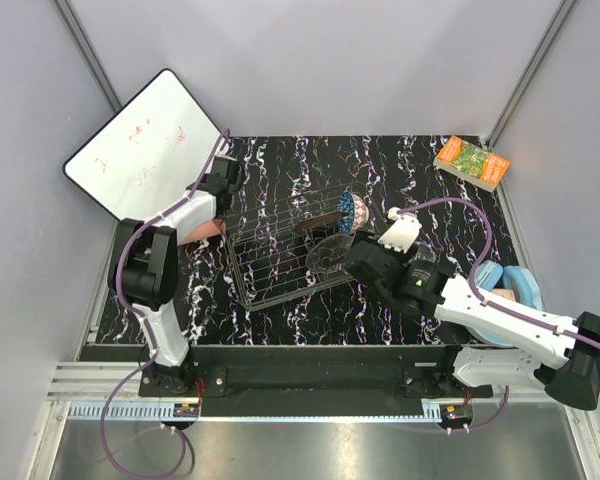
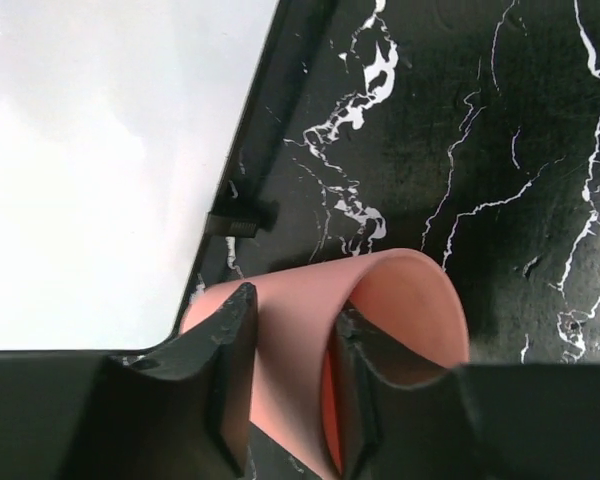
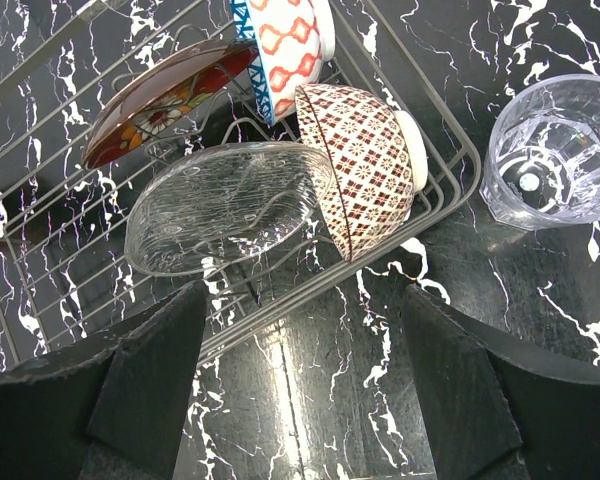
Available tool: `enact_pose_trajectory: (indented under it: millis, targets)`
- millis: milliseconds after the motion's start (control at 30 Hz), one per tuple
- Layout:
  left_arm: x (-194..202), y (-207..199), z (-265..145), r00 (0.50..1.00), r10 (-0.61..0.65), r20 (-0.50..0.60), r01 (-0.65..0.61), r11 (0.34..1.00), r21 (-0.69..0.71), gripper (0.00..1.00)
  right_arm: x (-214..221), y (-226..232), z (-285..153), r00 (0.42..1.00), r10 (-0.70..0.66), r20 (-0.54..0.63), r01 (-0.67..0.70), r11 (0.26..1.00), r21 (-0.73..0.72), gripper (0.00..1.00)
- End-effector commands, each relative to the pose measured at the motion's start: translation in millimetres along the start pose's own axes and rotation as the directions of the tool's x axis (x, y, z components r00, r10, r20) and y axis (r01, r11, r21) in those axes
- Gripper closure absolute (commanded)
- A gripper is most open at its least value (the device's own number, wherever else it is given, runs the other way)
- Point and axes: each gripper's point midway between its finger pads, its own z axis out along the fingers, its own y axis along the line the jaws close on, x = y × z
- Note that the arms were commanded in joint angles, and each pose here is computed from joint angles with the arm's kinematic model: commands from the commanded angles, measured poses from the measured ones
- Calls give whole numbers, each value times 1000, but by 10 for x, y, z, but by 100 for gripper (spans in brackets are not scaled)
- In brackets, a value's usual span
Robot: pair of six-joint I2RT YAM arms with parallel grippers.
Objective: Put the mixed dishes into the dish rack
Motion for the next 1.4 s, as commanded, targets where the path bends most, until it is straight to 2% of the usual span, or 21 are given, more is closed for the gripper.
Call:
enact_pose_trajectory:
  millis: [0,33,100,133,333,500,667,733,867,933,967,1067,1100,1167,1267,1367]
  targets:
    - [-323,-76,-308,994,-70,81,63,994,95,78,-15,29,2,999,43,19,-43,999,-6,14]
    - [-367,-77,-351,993,-79,92,69,992,104,90,-8,27,6,999,46,16,-46,999,-6,14]
    - [-478,-67,-464,989,-91,118,76,989,125,99,-4,16,11,999,42,18,-42,999,-2,14]
    - [-520,-59,-501,987,-100,127,84,988,131,100,0,10,11,999,40,19,-40,999,0,14]
    - [-786,96,-750,975,-120,189,94,985,145,100,41,34,31,1000,12,4,-12,1000,0,16]
    - [-1122,378,-1113,943,-151,295,112,983,143,100,59,37,41,999,-44,-7,44,999,-1,20]
    - [-1439,811,-1928,859,-197,473,113,973,200,100,-54,-46,8,997,-60,40,59,998,8,19]
    - [-1434,850,-2279,827,-206,523,65,959,276,100,-79,-50,7,996,-73,52,73,997,7,19]
    - [-1299,709,-2819,790,-233,568,-59,892,449,100,30,-12,2,995,-97,3,97,995,-27,19]
    - [-1105,620,-2980,805,-222,550,-115,851,512,100,145,64,-12,991,-129,-45,125,989,-83,22]
    - [-1023,485,-3088,807,-218,548,-173,801,573,100,174,115,-35,988,-144,-60,137,984,-118,24]
    - [-671,248,-3244,844,-186,502,-250,692,677,100,363,363,-172,960,-263,-97,227,931,-285,30]
    - [-571,127,-3340,848,-182,497,-291,624,725,100,462,481,-279,938,-334,-93,280,889,-362,34]
    - [-330,-28,-3331,877,-158,454,-301,557,774,100,584,618,-382,910,-402,-96,328,843,-426,37]
    - [-231,-49,-3230,891,-140,432,-283,573,769,100,942,870,-547,839,-531,-122,390,741,-546,48]
    - [-339,61,-3269,876,-166,454,-274,603,750,100,1332,1052,-632,758,-635,-148,438,664,-607,63]
